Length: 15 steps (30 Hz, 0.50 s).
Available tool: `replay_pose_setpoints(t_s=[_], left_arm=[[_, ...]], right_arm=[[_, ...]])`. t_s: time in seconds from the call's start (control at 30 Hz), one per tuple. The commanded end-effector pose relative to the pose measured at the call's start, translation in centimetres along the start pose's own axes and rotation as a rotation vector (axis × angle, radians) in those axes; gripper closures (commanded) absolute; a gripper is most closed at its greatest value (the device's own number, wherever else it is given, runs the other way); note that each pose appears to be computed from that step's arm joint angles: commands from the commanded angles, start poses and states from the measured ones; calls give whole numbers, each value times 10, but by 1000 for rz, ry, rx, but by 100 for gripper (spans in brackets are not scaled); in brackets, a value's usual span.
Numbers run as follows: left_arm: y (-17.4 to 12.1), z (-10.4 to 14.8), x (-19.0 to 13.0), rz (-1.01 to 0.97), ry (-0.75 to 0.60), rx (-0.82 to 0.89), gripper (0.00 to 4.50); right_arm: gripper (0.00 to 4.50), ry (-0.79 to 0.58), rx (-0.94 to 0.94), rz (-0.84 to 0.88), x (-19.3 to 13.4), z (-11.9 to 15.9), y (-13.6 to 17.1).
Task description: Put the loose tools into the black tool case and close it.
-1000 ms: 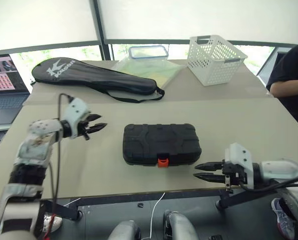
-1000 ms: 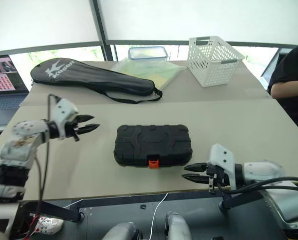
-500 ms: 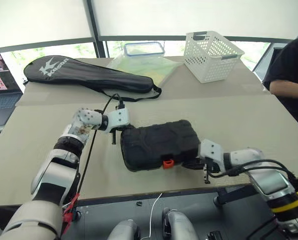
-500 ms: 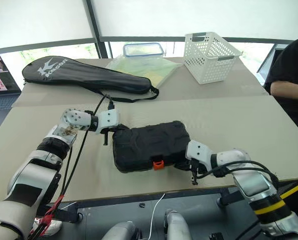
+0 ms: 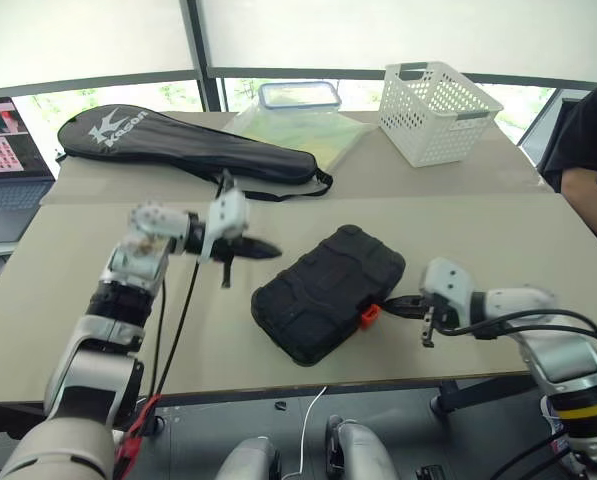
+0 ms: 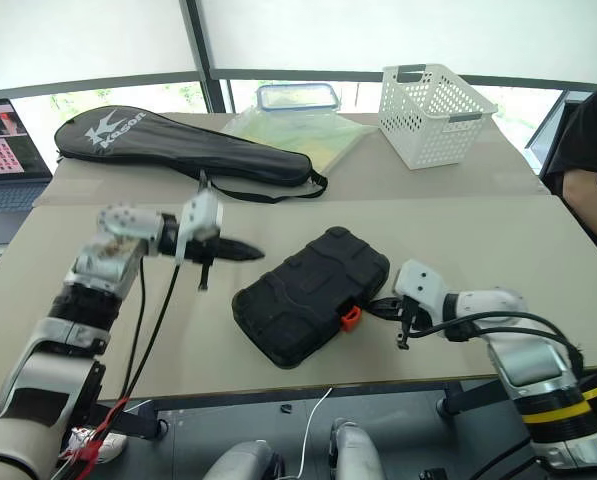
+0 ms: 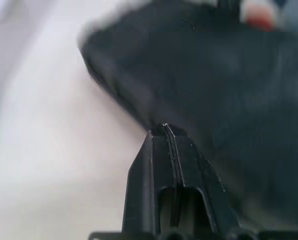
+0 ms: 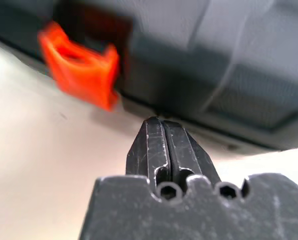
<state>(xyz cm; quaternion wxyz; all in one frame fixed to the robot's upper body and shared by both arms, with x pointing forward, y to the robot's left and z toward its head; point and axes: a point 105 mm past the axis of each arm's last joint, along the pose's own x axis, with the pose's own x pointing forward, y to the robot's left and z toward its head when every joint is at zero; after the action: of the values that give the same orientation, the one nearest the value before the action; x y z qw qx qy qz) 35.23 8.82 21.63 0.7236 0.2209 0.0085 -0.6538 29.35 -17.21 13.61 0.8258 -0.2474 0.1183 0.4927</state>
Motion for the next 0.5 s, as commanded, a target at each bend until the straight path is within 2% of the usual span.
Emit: replay_pose_setpoints(t_s=[0.03, 0.17, 0.33, 0.5], left_arm=[[-30, -13, 36, -153, 86, 87, 447], [-44, -45, 57, -198, 200, 166, 447], [-55, -76, 60, -257, 318, 284, 447], [-57, -85, 58, -265, 328, 295, 447]], right_arm=[[450, -14, 5, 10, -9, 6, 11], [450, -8, 15, 27, -6, -1, 23], [450, -54, 42, 30, -7, 6, 28], [450, -120, 49, 28, -3, 23, 28]])
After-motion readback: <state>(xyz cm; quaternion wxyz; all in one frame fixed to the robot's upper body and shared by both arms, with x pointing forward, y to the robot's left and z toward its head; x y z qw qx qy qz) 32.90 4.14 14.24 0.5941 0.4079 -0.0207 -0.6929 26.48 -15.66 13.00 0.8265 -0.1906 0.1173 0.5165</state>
